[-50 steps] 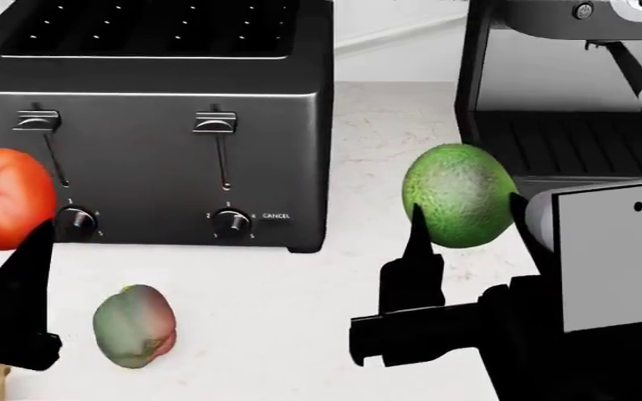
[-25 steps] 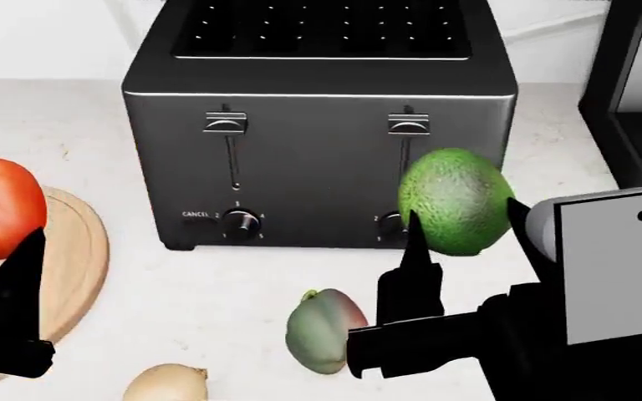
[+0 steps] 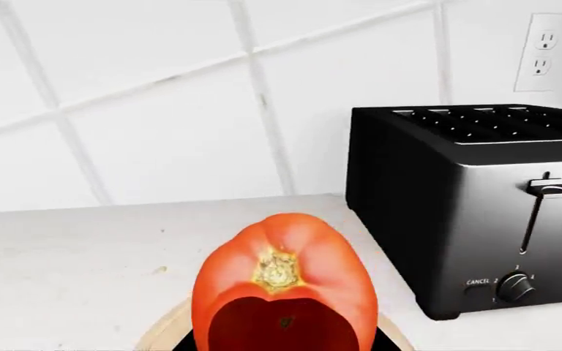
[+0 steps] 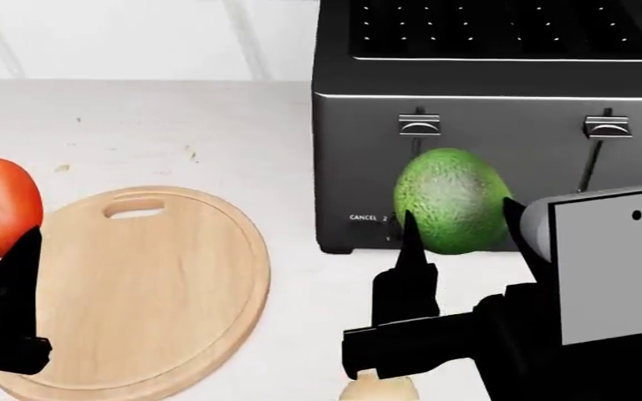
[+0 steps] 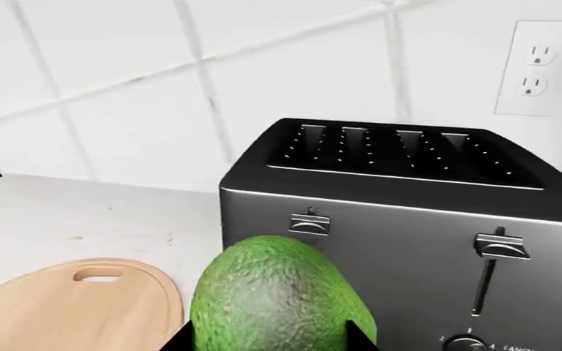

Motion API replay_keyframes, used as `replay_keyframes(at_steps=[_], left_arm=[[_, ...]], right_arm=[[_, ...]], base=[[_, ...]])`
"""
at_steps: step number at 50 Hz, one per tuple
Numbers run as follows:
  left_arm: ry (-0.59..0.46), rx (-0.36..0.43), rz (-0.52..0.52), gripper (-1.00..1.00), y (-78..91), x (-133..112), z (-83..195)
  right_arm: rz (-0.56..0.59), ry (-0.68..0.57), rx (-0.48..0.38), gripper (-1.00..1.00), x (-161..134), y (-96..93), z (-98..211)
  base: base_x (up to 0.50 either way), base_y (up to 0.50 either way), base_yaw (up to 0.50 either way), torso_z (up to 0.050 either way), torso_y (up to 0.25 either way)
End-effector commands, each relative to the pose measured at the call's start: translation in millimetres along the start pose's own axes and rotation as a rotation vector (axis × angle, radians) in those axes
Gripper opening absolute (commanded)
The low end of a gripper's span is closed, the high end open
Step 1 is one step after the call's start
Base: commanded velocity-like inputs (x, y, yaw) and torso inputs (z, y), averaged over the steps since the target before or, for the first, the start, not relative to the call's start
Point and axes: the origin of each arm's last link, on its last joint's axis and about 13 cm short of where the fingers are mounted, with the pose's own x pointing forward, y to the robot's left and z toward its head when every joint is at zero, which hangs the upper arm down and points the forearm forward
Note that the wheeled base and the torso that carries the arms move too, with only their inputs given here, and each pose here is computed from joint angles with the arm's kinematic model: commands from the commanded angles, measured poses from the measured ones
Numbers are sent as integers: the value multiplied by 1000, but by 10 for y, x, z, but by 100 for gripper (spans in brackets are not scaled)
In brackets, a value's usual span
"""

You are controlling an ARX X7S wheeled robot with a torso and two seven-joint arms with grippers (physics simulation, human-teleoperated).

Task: Place the avocado, onion, tomato and bell pepper on the cutting board.

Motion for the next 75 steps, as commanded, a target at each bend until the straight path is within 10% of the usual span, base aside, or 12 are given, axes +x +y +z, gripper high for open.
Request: replay_keyframes(at_steps=[1, 49, 75], left_arm=[[-22, -31, 0, -100, -4, 21, 32], [-32, -46, 4, -100, -31, 28, 27], [-38, -46, 3, -100, -11, 74, 43]], right_arm=[[7, -32, -2, -100, 12, -8, 36], [26, -45, -54, -100, 7, -9, 133], [237, 98, -114, -100, 1150, 183, -15]], base=[[0, 500, 0, 0, 0], [146, 229, 0, 0, 1], [0, 0, 0, 0, 0]])
